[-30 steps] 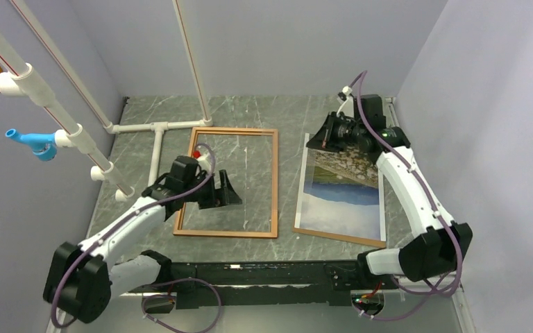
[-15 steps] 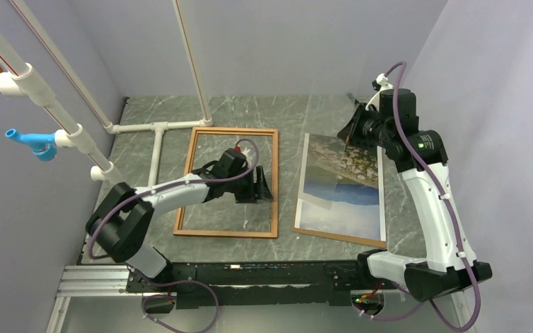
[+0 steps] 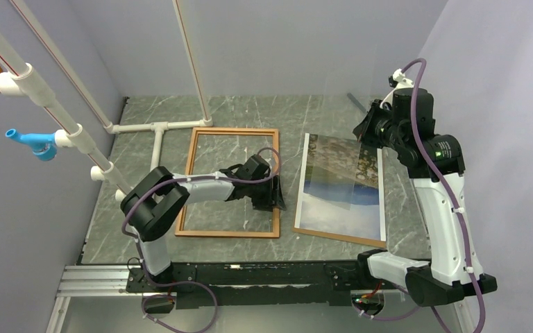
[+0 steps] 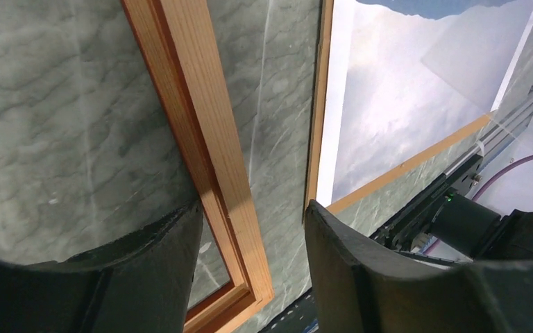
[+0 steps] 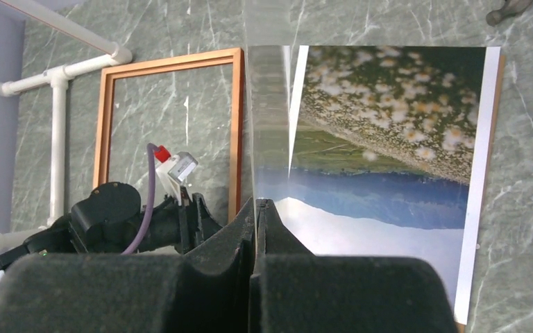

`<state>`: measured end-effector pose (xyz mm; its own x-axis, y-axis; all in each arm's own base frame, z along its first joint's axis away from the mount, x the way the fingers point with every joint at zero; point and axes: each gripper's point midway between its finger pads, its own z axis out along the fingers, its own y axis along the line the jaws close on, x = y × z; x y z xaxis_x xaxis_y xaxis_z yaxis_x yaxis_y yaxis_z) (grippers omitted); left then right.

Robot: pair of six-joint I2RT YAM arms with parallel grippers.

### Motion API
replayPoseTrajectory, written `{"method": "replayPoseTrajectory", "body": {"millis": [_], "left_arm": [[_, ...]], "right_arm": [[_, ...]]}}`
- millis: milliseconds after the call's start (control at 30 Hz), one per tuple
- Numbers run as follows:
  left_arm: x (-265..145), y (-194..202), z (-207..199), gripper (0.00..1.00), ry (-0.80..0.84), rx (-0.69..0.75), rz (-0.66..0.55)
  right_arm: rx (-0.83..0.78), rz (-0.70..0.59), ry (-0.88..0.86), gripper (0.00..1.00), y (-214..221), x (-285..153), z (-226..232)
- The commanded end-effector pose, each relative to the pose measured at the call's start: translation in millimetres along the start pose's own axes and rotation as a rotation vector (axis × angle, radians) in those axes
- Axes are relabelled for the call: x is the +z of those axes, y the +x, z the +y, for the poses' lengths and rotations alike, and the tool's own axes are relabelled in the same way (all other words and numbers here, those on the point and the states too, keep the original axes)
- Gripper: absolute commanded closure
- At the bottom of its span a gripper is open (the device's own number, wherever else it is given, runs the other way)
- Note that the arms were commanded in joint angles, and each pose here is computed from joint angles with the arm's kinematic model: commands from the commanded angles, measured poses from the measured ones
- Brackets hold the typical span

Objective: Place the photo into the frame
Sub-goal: Move the photo frame to the center of the board.

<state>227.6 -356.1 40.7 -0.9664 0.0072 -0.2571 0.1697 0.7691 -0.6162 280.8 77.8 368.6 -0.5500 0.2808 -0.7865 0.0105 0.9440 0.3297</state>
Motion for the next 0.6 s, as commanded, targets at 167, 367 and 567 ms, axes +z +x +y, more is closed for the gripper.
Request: {"method": "replayPoseTrajectory", "body": {"millis": [167, 367, 567], "left_arm": [[13.5, -4.3, -43.3, 0.52, 0.082, 0.011, -0.027], [23.0, 2.0, -51.8, 0.61, 0.053, 0.004, -0.003], [27.1, 6.7, -64.4, 0.68, 0.082, -0.014, 0.014]], "right_arm": [[-0.020, -0.060, 0.019, 1.00, -12.9, -13.0, -4.2], [-0.027, -0.061, 0.036, 1.00, -13.0, -13.1, -7.5], [-0.027, -0.053, 0.036, 1.00, -9.7, -10.2, -8.5]]}}
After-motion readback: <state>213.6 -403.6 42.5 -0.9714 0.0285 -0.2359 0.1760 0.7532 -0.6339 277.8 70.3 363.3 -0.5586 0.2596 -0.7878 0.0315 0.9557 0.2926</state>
